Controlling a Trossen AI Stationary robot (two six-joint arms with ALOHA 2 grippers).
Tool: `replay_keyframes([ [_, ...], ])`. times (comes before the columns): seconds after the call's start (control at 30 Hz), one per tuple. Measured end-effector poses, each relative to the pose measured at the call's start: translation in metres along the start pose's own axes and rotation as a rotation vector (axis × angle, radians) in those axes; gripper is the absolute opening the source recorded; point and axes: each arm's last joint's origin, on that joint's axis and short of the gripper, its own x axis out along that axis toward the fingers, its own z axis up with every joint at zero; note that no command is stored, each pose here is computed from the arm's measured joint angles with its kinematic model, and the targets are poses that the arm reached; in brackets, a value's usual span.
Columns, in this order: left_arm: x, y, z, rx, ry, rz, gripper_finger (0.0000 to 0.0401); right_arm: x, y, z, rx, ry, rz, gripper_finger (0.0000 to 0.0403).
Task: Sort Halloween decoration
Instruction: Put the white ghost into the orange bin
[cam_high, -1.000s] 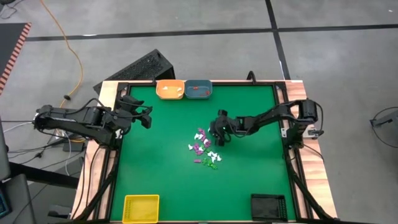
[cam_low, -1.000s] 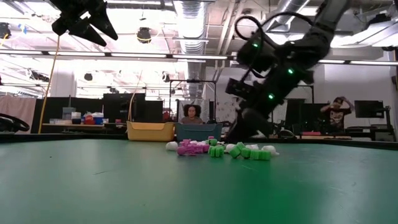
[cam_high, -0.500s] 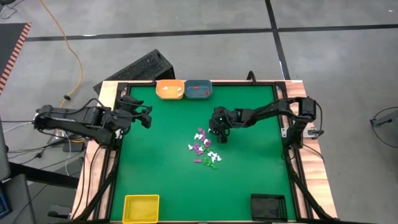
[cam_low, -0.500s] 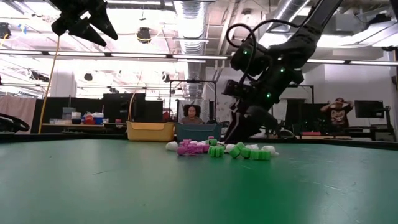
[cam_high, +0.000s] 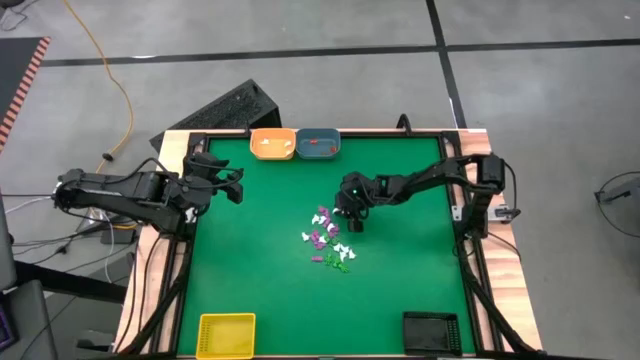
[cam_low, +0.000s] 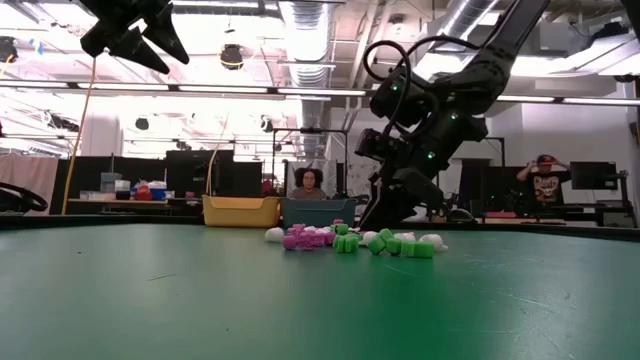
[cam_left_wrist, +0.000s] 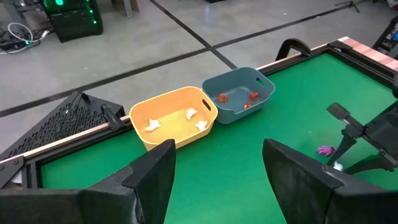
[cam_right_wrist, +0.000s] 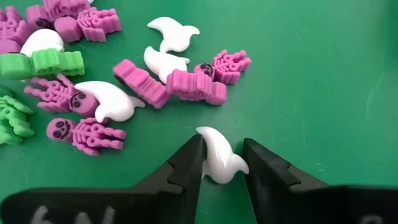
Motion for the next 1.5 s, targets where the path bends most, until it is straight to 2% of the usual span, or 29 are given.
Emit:
replay_keyframes([
  [0.3, 0.0, 0.0, 0.0, 0.0, 0.0, 0.0, 0.0231, 0.0, 0.001, 0.0, 0.04, 0.003, -0.002, 0.0078],
  [0.6, 0.0, 0.0, 0.0, 0.0, 0.0, 0.0, 0.0231, 0.0, -0.001, 0.005, 0.118, -0.003, -0.004, 0.0051],
  [0.87, 0.0, 0.0, 0.0, 0.0, 0.0, 0.0, 0.0231, -0.008, -0.012, 0.031, 0.117, -0.074, -0.029, 0.0047],
  [1.2, 0.0, 0.0, 0.0, -0.002, -0.001, -0.001, 0.0231, -0.025, -0.035, 0.078, 0.117, -0.232, -0.09, 0.0047],
  [1.5, -0.004, 0.004, 0.002, -0.022, 0.0, -0.028, 0.0231, -0.045, -0.063, 0.114, 0.13, -0.478, -0.266, 0.0047],
])
